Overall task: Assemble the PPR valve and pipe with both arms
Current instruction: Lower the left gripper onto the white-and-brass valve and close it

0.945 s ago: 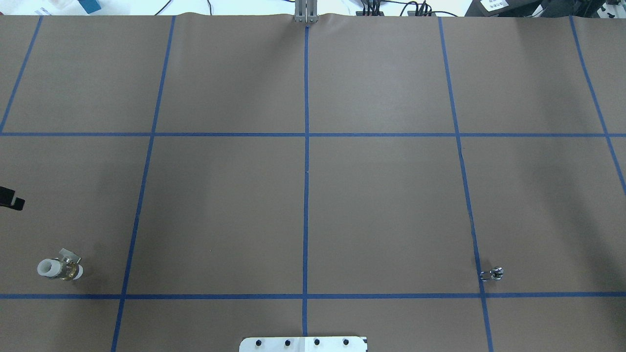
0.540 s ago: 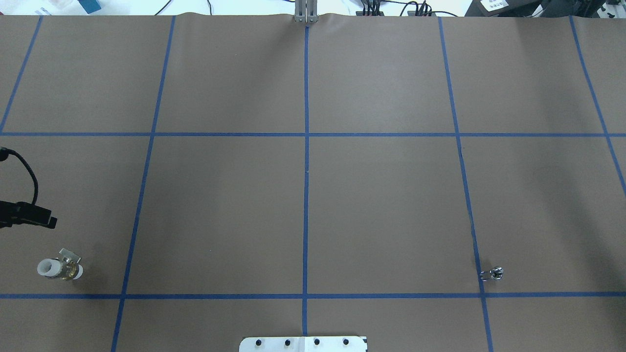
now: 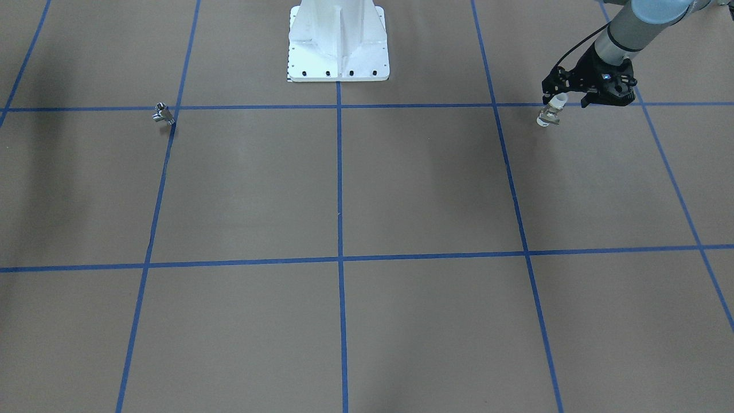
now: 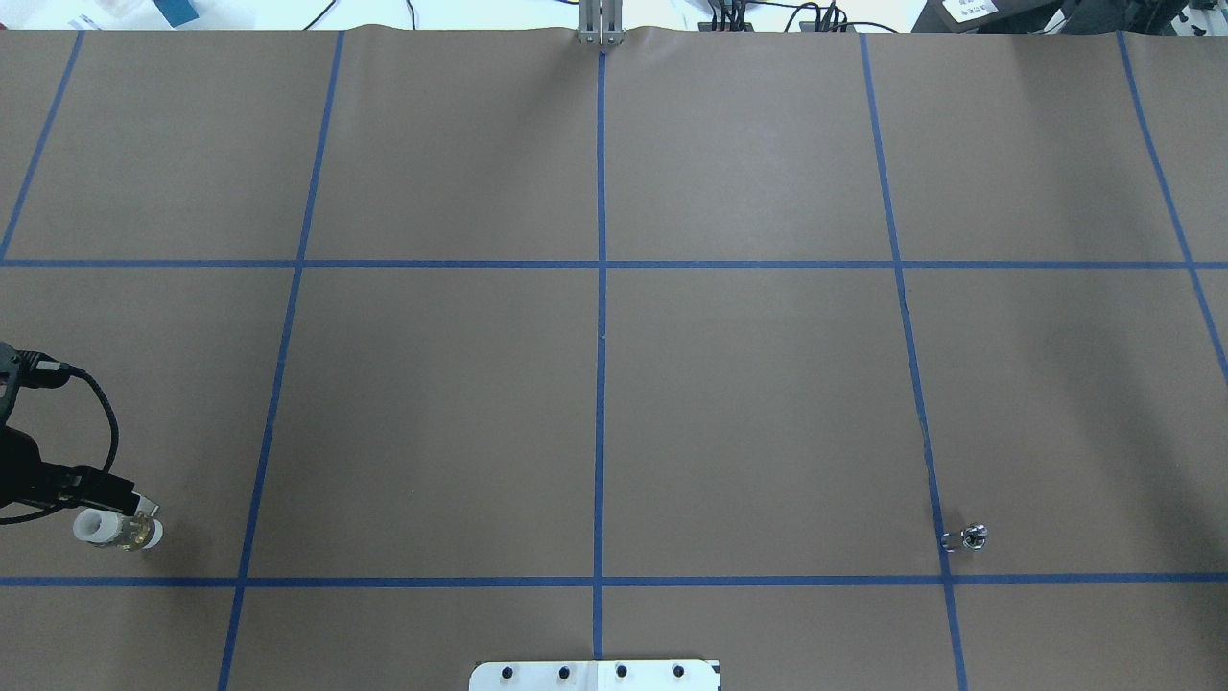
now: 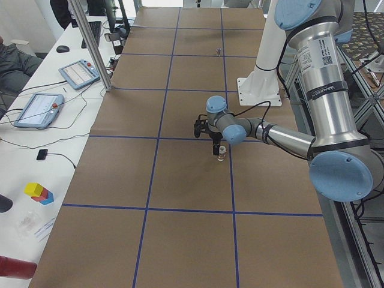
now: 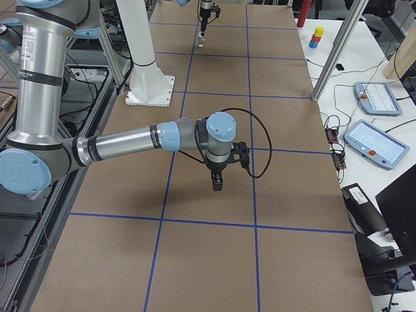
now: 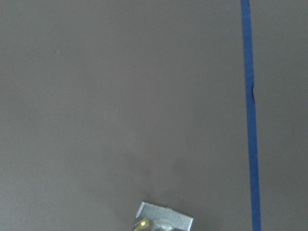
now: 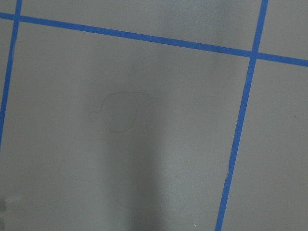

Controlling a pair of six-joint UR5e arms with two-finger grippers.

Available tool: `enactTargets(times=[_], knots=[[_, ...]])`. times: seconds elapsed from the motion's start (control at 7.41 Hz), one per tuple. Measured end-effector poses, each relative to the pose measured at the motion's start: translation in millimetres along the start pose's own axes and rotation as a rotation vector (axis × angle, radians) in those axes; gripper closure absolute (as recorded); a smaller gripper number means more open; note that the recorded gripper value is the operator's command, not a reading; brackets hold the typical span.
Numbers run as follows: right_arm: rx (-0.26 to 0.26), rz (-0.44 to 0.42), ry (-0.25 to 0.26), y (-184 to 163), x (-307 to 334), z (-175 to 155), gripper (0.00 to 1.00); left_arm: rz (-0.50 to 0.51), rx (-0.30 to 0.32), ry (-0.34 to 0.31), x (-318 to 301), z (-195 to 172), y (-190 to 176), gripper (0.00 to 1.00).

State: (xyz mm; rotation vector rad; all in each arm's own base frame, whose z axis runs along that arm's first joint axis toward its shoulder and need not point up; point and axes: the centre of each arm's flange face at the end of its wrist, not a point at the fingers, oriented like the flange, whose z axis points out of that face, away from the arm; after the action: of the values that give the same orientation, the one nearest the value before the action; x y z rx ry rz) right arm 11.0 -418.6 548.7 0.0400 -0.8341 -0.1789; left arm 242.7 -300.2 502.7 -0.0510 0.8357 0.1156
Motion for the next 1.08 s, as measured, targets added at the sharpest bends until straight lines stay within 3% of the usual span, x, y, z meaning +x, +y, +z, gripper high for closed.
enactTargets(times=[0.4,0.54,0.68,0.81,1.08], knots=[[0.000,-0.001,0.000,-0.6,0.1,0.3,0.01,0.003,-0.026,-0.012,-1.1,7.4,7.6,0.11],[0.000,-0.001,0.000,-0.7,0.1,0.2,0.00,0.006,-0.033,-0.015,-0.2,10.1,9.4,0.27],[0.000,-0.001,0.000,-0.7,0.0,0.2,0.01,0.010,-0.040,-0.016,0.7,12.7,10.9,0.68],[0.000,0.000,0.000,-0.6,0.1,0.2,0.00,0.013,-0.043,-0.016,1.8,13.7,11.6,1.00],[-0.002,0.002,0.000,0.2,0.6,0.7,0.00,0.016,-0.043,-0.013,4.2,13.7,11.1,1.00]])
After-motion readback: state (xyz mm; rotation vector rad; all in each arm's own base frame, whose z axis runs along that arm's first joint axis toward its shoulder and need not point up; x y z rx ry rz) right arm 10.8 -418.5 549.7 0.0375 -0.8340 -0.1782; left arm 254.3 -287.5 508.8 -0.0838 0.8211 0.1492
